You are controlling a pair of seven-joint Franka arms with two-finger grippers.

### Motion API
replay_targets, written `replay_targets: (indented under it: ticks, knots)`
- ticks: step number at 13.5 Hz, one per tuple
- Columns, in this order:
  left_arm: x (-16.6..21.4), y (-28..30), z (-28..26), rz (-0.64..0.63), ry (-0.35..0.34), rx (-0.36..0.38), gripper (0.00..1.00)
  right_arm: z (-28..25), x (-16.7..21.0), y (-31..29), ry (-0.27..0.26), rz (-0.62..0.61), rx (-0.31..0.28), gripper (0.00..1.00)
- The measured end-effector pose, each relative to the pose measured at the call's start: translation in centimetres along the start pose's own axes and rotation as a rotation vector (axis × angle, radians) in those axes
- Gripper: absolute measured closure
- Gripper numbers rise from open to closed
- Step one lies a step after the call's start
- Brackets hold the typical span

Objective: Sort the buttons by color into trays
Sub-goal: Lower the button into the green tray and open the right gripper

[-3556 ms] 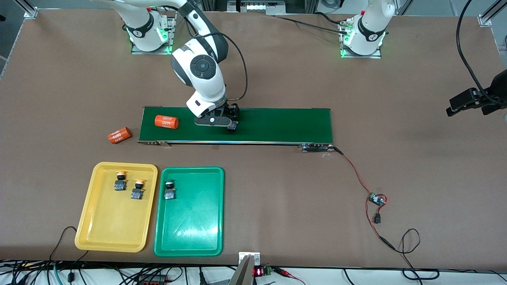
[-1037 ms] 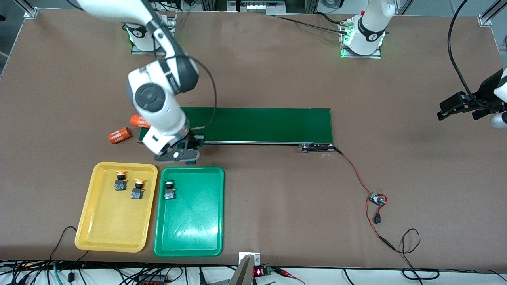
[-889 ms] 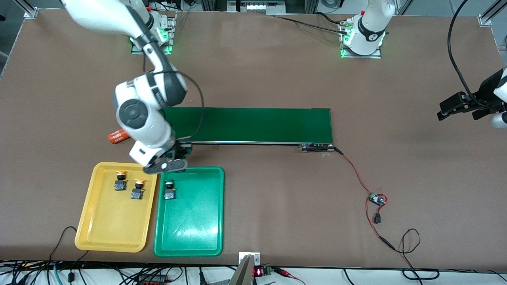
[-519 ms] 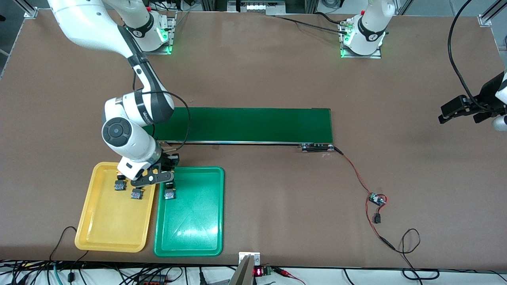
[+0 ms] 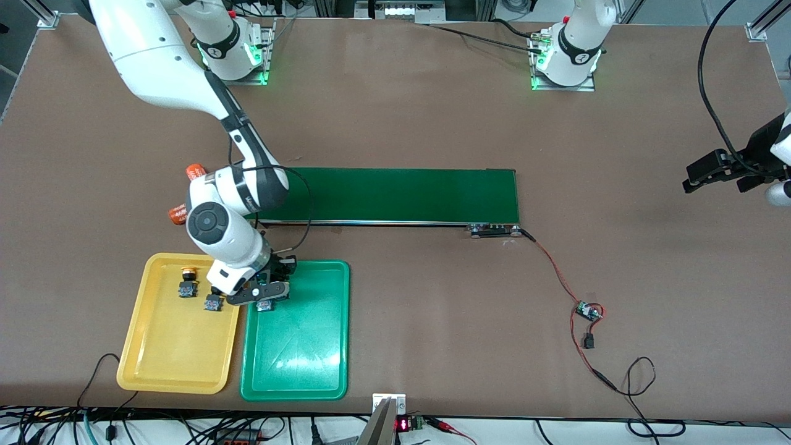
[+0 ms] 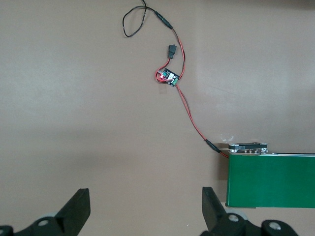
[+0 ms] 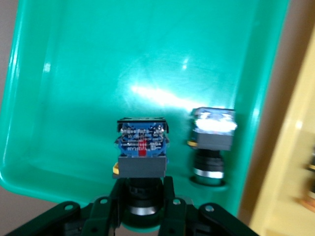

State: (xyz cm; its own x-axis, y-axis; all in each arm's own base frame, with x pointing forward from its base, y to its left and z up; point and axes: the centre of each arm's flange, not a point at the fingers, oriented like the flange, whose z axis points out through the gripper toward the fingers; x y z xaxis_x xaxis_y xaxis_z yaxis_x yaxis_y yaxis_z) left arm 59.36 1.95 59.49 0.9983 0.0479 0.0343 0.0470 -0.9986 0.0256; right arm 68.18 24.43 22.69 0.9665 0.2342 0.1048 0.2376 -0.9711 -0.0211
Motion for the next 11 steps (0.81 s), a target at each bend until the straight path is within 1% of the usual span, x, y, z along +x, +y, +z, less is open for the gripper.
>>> replay_targets:
  ticks: [4,8,11]
  knots:
    - [0.0,-0.4,0.7,-0.007,-0.013,0.001,0.00,2.1,0.0,-0.9,0.034,-0.011,0.010,0.67]
    - [0.0,-0.5,0.7,-0.008,-0.014,0.001,0.00,3.6,-0.2,-0.6,0.044,-0.008,0.011,0.67]
    - [0.0,-0.3,0.7,-0.005,-0.014,0.000,0.00,4.5,-0.1,-0.5,0.068,-0.006,0.014,0.67]
